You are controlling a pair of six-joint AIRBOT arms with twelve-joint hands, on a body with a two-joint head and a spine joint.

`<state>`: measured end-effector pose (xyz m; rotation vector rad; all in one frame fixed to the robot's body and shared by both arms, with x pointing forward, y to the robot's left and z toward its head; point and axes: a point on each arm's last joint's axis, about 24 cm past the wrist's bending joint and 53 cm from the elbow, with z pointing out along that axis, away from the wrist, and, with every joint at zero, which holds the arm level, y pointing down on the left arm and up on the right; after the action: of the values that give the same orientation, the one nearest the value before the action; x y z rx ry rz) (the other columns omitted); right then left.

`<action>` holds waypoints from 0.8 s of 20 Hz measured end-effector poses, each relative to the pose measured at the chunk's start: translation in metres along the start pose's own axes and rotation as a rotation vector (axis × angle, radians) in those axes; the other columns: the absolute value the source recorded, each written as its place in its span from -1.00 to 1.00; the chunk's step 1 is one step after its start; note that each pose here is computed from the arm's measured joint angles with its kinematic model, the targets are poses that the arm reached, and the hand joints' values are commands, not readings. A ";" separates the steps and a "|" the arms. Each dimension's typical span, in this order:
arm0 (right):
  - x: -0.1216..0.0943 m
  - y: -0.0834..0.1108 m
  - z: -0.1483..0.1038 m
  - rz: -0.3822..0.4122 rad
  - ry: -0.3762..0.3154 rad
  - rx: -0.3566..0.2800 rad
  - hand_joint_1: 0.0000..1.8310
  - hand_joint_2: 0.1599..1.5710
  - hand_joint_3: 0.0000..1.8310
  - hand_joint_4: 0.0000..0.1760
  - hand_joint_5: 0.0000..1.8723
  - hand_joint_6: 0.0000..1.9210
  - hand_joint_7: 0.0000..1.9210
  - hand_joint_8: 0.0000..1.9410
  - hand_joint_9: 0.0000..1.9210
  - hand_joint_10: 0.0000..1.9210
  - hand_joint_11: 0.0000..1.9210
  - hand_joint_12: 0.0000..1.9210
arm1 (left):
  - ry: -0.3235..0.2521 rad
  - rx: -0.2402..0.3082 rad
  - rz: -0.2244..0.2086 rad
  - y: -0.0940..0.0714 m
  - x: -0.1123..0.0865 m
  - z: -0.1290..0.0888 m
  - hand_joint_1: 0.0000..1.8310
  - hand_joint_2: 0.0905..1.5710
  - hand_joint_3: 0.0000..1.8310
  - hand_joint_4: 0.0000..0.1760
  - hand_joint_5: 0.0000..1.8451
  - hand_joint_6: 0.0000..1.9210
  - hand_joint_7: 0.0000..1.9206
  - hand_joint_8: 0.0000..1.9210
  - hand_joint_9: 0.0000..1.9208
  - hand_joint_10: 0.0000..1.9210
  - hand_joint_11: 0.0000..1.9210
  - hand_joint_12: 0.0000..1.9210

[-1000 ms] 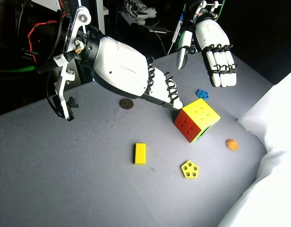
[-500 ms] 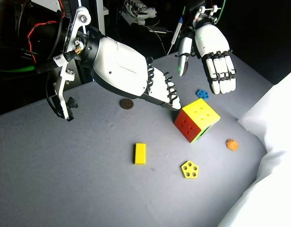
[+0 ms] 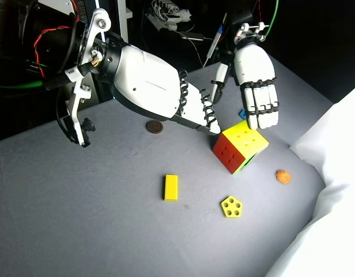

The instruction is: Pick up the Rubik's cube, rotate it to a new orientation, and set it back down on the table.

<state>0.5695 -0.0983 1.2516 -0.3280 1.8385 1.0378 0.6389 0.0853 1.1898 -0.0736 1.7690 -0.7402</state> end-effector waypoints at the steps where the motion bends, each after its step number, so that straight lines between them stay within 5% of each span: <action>1: 0.000 0.000 0.000 0.001 0.000 -0.001 -0.97 0.54 -1.00 -1.00 -0.91 -0.99 -0.91 -1.00 -0.94 -0.99 -1.00 -1.00 | 0.000 -0.001 0.000 -0.001 -0.002 0.003 0.06 0.24 -1.00 -1.00 -1.00 -1.00 -1.00 -1.00 -0.99 -1.00 -1.00 -0.79; 16: -0.009 -0.025 0.009 0.016 -0.061 0.111 -0.98 0.55 -1.00 -1.00 -0.94 -1.00 -0.92 -1.00 -0.98 -1.00 -1.00 -1.00 | 0.022 -0.093 -0.073 0.015 -0.004 0.037 0.09 0.24 -1.00 -1.00 -1.00 -1.00 -1.00 -1.00 -0.96 -0.99 -1.00 -0.84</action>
<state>0.5948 -0.1077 1.2449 -0.2131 1.8378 0.9418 0.6778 0.0819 1.1802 -0.1943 1.8291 -0.7137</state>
